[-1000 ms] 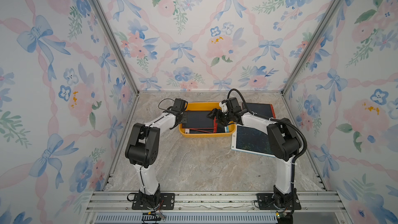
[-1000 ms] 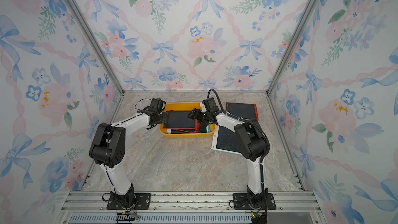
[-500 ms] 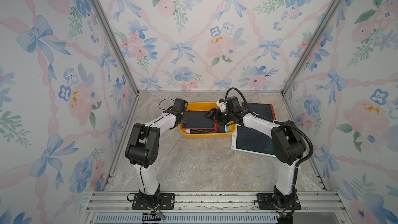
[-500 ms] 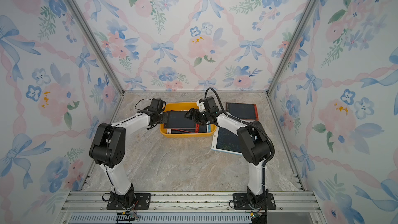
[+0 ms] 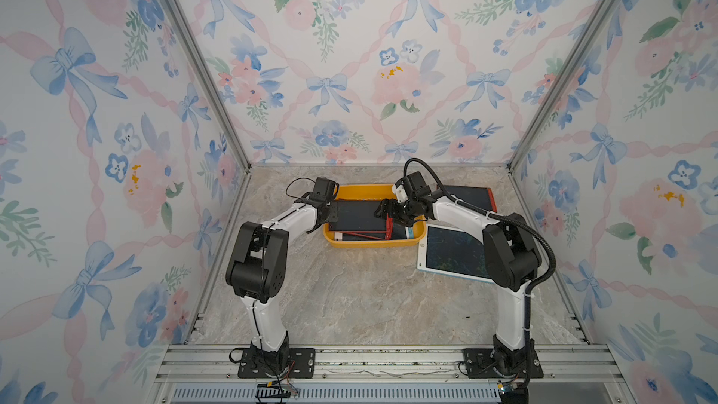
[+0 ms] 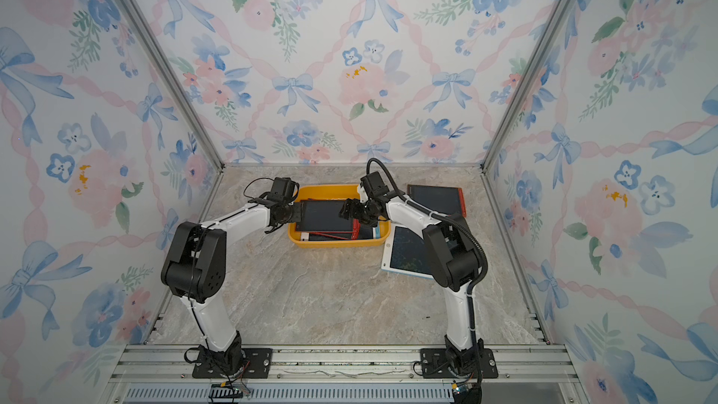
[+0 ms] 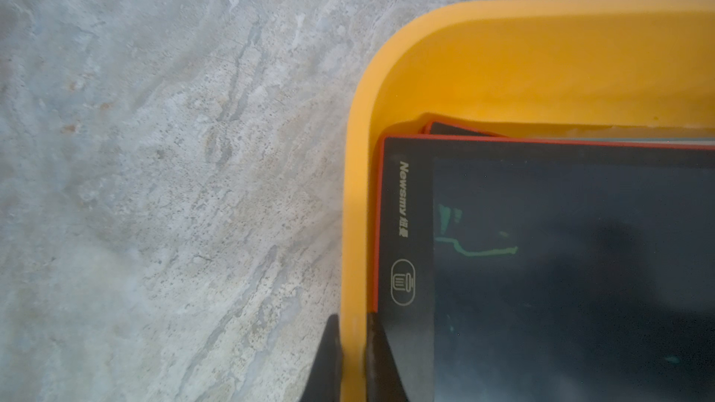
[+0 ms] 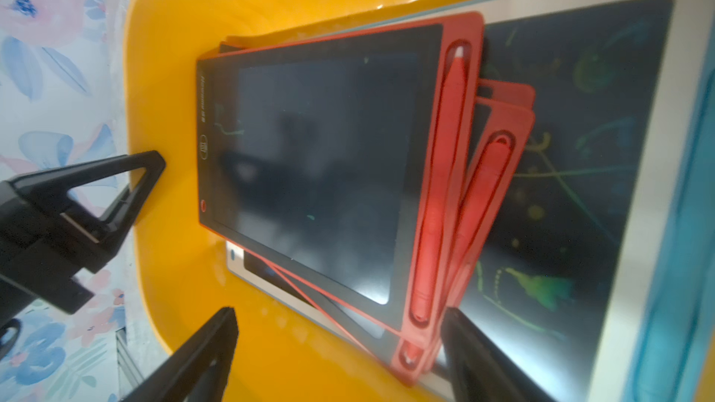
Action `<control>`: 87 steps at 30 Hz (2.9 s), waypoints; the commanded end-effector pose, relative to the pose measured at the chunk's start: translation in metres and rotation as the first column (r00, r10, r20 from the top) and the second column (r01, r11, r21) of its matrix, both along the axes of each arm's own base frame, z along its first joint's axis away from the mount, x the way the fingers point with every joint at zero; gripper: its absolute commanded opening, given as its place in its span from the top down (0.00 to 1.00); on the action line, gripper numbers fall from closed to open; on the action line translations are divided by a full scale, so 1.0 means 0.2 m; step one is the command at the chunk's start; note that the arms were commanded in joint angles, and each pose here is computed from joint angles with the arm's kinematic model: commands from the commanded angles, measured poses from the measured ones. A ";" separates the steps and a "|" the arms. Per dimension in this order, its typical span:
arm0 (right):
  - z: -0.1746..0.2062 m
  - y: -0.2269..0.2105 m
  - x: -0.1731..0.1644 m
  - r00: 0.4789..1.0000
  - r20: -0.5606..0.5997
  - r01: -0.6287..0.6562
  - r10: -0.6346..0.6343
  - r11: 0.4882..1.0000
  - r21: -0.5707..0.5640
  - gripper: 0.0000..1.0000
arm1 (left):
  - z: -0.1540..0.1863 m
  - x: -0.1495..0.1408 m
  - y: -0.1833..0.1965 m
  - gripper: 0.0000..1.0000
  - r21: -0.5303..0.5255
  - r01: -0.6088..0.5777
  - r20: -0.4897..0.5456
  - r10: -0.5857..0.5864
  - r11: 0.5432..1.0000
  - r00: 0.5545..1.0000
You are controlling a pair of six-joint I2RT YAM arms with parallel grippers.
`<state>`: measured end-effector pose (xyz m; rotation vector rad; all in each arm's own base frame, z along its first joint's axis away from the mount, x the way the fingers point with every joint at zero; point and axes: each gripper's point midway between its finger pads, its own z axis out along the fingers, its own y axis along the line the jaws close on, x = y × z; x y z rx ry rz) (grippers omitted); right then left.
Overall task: Take out the writing tablet from the storage box
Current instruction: Pick up the writing tablet from the storage box.
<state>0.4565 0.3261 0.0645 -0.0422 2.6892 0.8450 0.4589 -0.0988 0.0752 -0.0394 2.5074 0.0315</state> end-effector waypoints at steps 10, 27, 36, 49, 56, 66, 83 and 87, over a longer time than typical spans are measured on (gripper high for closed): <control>-0.19 0.03 -0.05 0.997 -0.058 -0.048 0.042 0.993 -0.107 0.15 | -0.03 -0.08 -0.05 1.00 0.000 0.058 -0.058 -0.057 0.998 0.997; -0.08 0.18 -0.07 0.995 -0.036 -0.092 0.095 0.992 0.091 0.15 | -0.06 -0.08 -0.05 1.00 0.002 0.059 -0.067 -0.059 0.998 0.996; 0.10 0.21 -0.04 0.998 -0.009 -0.054 0.058 0.970 0.236 0.16 | -0.05 -0.09 -0.06 1.00 0.004 0.063 -0.066 -0.063 0.998 0.996; 0.35 0.17 -0.02 0.999 0.036 -0.015 0.002 0.926 0.378 0.16 | -0.06 -0.09 -0.06 1.00 0.005 0.066 -0.067 -0.065 0.998 0.996; 0.37 0.22 -0.01 1.000 0.013 -0.001 -0.006 0.883 0.469 0.17 | -0.05 -0.09 -0.07 1.00 0.008 0.068 -0.066 -0.067 0.998 0.996; 0.41 0.26 -0.02 1.000 0.021 -0.018 0.009 0.862 0.506 0.18 | -0.05 -0.09 -0.07 1.00 0.007 0.068 -0.064 -0.068 0.998 0.996; 0.22 0.18 -0.01 0.999 -0.006 0.042 -0.042 0.942 0.333 0.36 | -0.04 -0.09 -0.07 1.00 0.007 0.067 -0.061 -0.067 0.998 0.996; 0.21 0.15 -0.02 0.999 0.010 0.039 -0.043 0.963 0.268 0.44 | -0.04 -0.09 -0.07 1.00 0.005 0.070 -0.062 -0.070 0.998 0.996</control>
